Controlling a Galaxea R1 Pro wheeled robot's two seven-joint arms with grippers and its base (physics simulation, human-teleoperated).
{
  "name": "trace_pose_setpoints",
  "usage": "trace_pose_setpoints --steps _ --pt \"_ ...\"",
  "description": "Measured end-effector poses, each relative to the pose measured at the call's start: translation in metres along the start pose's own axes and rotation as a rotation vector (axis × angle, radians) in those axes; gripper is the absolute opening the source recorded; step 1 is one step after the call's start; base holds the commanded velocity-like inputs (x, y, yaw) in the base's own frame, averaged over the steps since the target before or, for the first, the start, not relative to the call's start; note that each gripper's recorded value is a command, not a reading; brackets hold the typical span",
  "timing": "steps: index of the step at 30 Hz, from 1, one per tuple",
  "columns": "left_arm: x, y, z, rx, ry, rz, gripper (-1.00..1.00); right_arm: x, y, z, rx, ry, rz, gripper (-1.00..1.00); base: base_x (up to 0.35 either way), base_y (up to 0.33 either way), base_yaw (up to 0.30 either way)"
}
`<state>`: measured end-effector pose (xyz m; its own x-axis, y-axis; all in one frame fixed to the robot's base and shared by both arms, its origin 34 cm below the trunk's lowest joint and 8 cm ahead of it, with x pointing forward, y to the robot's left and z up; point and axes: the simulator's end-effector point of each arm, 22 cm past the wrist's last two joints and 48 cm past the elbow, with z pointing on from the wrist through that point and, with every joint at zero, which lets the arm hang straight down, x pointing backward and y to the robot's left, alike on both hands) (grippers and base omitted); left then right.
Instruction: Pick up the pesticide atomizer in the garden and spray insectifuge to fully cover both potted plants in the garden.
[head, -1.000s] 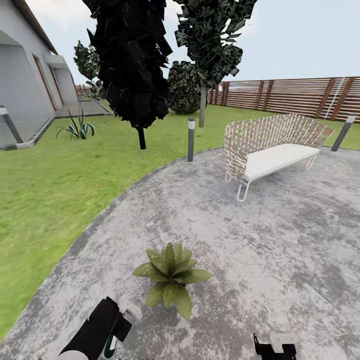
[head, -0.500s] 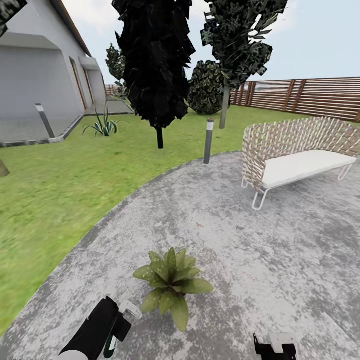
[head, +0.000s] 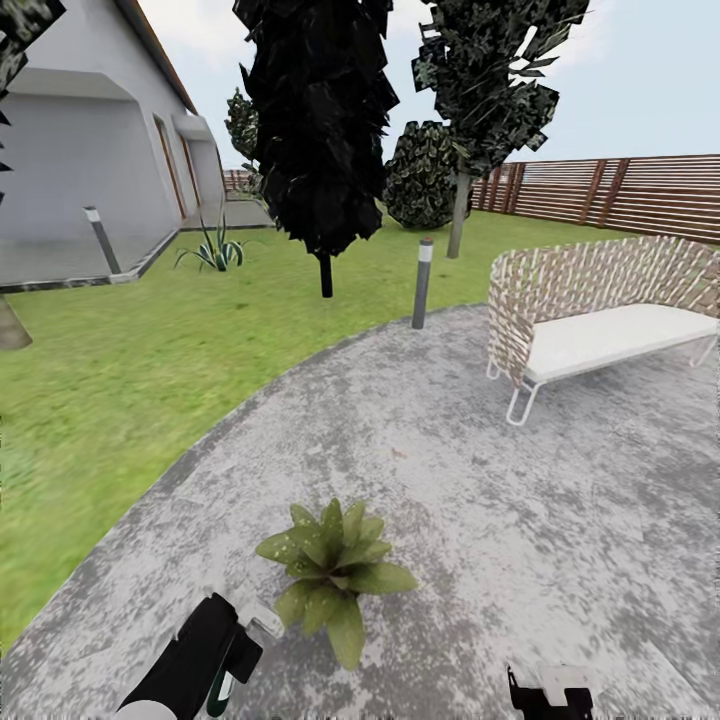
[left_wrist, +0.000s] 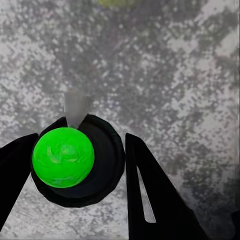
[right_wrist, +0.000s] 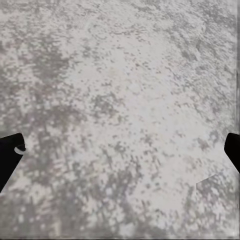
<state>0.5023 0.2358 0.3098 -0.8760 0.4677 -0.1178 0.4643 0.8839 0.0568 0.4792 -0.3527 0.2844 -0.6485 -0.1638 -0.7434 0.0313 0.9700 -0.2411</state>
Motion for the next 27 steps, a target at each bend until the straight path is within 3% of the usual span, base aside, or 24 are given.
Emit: trace_pose_setpoints --steps 7,15,21,27 --pt "-0.002 0.002 -0.002 -0.003 -0.006 -0.007 -1.00 0.000 0.001 0.000 0.000 0.000 0.001 1.00 -0.195 -0.104 0.009" --pt "-0.005 -0.002 -0.002 0.021 -0.022 -0.021 -1.00 0.000 0.001 0.000 -0.002 0.000 0.001 1.00 -0.006 -0.003 0.236" --pt "-0.014 -0.005 -0.001 0.032 -0.069 0.011 -1.00 0.000 0.001 0.000 -0.002 0.000 0.000 1.00 0.000 0.000 0.274" --pt "-0.018 -0.010 0.000 0.033 -0.082 0.027 -1.00 0.000 0.001 0.000 -0.001 -0.001 0.000 1.00 0.000 -0.137 0.052"
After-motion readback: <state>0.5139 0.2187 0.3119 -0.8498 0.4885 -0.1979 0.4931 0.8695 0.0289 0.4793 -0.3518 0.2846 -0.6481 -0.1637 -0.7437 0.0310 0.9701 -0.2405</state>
